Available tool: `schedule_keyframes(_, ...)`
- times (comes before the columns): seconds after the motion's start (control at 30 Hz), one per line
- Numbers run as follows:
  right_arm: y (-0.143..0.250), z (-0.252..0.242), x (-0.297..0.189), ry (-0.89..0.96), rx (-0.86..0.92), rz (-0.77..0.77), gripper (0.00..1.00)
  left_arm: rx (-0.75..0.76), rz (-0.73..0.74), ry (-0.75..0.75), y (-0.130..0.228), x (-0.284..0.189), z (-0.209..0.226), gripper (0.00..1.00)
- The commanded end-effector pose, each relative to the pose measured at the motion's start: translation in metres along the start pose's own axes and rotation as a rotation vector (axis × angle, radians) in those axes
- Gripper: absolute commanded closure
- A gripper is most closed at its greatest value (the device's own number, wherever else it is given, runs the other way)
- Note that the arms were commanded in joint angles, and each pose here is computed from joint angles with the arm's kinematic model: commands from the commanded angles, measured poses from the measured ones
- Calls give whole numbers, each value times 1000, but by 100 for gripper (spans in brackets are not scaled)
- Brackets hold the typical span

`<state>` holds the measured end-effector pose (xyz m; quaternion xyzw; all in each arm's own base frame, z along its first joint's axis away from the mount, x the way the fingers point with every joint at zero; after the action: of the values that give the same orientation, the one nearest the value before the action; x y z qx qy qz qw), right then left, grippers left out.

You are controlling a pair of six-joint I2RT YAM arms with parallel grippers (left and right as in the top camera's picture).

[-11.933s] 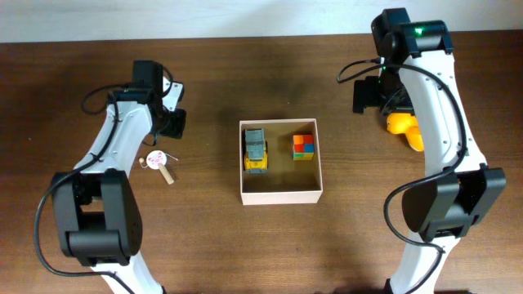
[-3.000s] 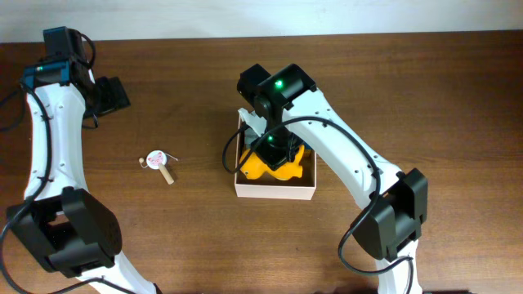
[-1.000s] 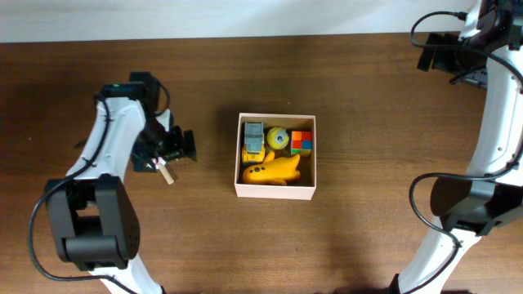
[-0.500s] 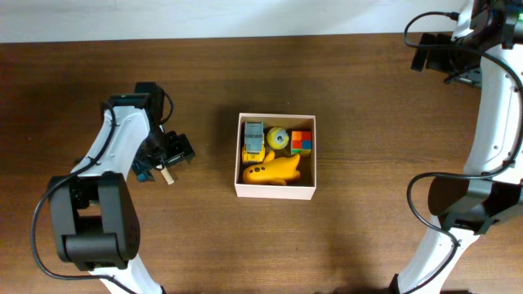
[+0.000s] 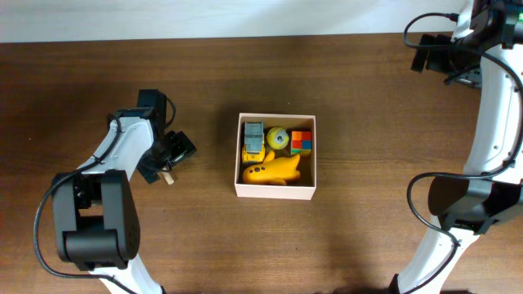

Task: Pack container
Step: 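Lower the left gripper onto the pig-face lollipop toy and grasp it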

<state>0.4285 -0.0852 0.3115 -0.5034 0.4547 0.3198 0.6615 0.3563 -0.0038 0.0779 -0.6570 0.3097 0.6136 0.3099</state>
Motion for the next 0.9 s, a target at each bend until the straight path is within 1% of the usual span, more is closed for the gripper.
schedule_keyframes(0.0, -1, 3, 0, -10, -14, -3, 1, -21, -19, 18, -2, -4, 0, 7)
schedule_keyframes(0.23, 1, 3, 0, -9, -14, 6, 1, -22, -18, -11, 0, -1, 5, 7)
schedule_keyframes(0.43, 2, 3, 0, -9, -14, 12, 1, -22, 5, -30, 10, 13, 13, 7)
schedule_keyframes(0.57, 2, 3, 0, -9, -14, 12, 1, -22, -5, -38, 10, 17, 16, 8)
schedule_keyframes(0.6, 2, 3, 0, -9, -14, 11, 1, -22, -9, -40, 10, 18, 16, 16)
schedule_keyframes(0.67, 2, 3, 0, -9, -14, 11, 1, -22, -24, -53, 8, 18, 17, 23)
schedule_keyframes(0.8, 2, 3, 0, -9, -14, 11, 1, -21, -60, -89, 4, 18, 21, 25)
schedule_keyframes(0.87, 2, 3, 0, -9, -14, 11, 1, -22, -61, -87, 5, 19, 22, 32)
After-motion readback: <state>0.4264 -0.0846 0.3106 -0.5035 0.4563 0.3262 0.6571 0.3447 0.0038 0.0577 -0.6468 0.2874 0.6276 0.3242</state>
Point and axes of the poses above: each gripper's point midway between its finger pads, its own x axis out along the fingers, its own z axis along the line the jaws close on, y = z × x, the point moved 6 cm from there along -x, back along the fingers, and after that the axes turned 1 degree about -x, right-handed, at the moved point
